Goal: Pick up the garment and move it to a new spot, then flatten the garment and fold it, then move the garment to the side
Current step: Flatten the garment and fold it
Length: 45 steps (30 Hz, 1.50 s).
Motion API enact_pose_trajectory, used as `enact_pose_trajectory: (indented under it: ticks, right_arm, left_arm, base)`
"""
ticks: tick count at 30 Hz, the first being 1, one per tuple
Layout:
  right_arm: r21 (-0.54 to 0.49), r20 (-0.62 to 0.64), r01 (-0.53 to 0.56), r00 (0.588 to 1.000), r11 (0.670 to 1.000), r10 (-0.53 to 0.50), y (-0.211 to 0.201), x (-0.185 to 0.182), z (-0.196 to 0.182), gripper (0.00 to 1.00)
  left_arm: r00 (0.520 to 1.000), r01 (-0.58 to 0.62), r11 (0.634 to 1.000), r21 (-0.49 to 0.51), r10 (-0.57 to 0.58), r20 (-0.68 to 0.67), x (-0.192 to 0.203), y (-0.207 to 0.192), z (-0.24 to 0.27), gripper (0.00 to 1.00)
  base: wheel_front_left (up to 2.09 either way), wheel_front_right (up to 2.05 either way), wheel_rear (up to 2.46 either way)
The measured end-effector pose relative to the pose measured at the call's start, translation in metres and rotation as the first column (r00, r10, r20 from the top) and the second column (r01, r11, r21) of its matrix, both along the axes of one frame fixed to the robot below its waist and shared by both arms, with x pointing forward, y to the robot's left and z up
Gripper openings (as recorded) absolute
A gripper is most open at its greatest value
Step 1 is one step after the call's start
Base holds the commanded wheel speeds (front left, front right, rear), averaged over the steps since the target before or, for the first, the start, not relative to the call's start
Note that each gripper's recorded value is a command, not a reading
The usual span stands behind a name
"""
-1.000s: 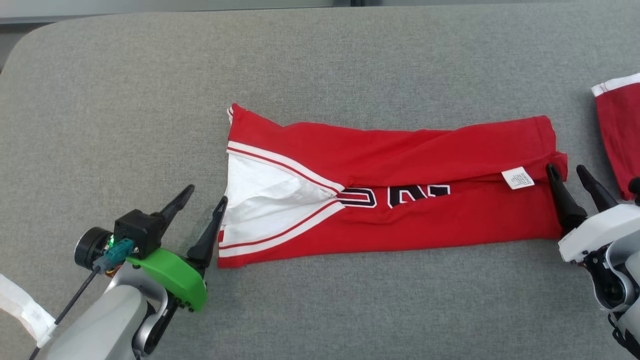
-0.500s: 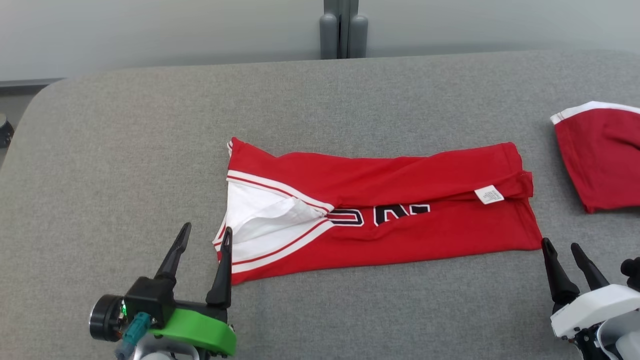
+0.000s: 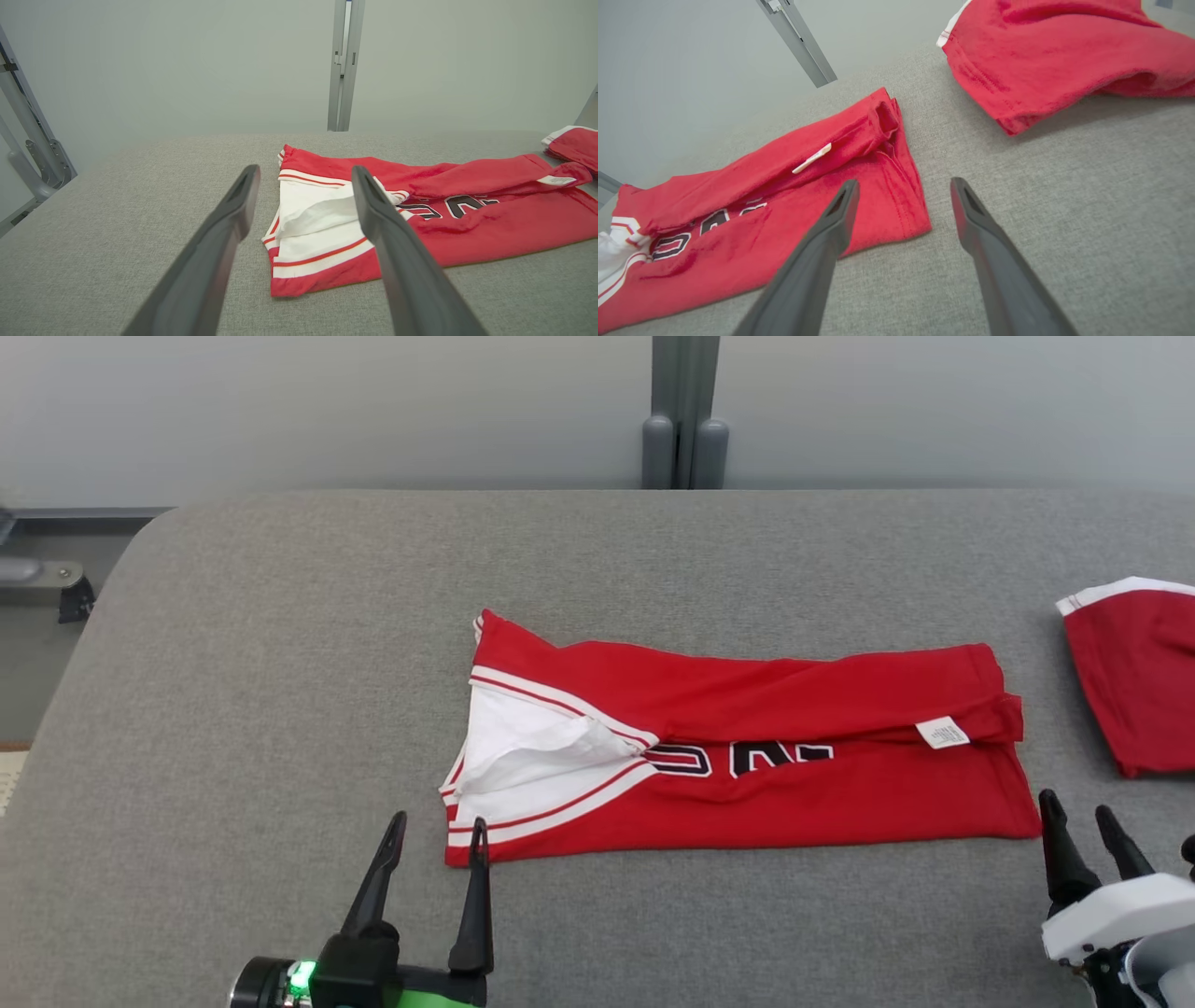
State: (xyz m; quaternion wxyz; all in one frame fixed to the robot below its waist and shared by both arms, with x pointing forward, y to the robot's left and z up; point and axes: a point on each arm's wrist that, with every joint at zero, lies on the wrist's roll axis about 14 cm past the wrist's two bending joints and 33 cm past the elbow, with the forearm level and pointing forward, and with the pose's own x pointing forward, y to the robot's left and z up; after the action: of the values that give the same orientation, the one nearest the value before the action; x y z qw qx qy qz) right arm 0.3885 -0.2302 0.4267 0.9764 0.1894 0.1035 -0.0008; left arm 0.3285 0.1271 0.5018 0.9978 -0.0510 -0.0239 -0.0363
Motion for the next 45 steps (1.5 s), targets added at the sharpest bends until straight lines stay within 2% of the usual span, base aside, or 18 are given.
enact_pose_trajectory:
  ticks: [8,14,20,21,24,29,38,45]
  right_arm:
    - [-0.077,-0.011,-0.003,1.000,0.997,0.002,-0.001,0.054,0.003,1.00]
    - [-0.106,-0.130,-0.026,0.991,0.994,0.013,0.003,0.081,-0.022,1.00]
    - [-0.088,-0.264,-0.056,0.964,0.995,0.031,0.015,0.081,-0.056,1.00]
    - [-0.084,-0.278,-0.062,0.960,0.995,0.036,0.017,0.080,-0.059,0.94]
    - [-0.067,-0.290,-0.074,0.955,0.995,0.052,0.024,0.078,-0.062,0.00]
    - [-0.073,-0.279,-0.097,0.957,0.993,0.073,0.026,0.075,-0.059,0.00]
    - [-0.280,-0.138,-0.104,0.988,0.954,0.067,-0.019,0.092,-0.012,0.00]
    - [-0.331,0.010,-0.152,0.986,0.931,0.164,0.007,0.112,0.047,0.00]
  left_arm:
    - [1.000,-0.007,1.000,0.009,0.007,-0.006,-0.004,-0.003,-0.003,1.00]
    - [0.999,-0.007,1.000,0.021,0.008,-0.033,0.003,-0.002,-0.011,1.00]
    - [0.998,-0.018,1.000,0.021,0.019,-0.055,0.007,0.002,-0.017,1.00]
    - [0.998,-0.019,1.000,0.021,0.020,-0.056,0.008,0.002,-0.018,1.00]
    - [0.998,-0.019,1.000,0.019,0.020,-0.056,0.009,0.002,-0.018,1.00]
    - [0.999,0.001,1.000,0.017,0.000,-0.052,0.012,-0.003,-0.017,1.00]
    - [0.999,0.032,0.999,0.017,-0.031,-0.042,0.015,-0.011,-0.015,1.00]
    - [0.999,0.038,0.999,0.017,-0.038,-0.022,0.013,-0.012,-0.009,1.00]
  base:
    - [0.00,0.00,0.00]
    - [0.00,0.00,0.00]
    - [0.00,0.00,0.00]
    - [0.00,0.00,0.00]
    - [0.00,0.00,0.00]
    - [0.00,0.00,0.00]
    - [0.00,0.00,0.00]
    - [0.00,0.00,0.00]
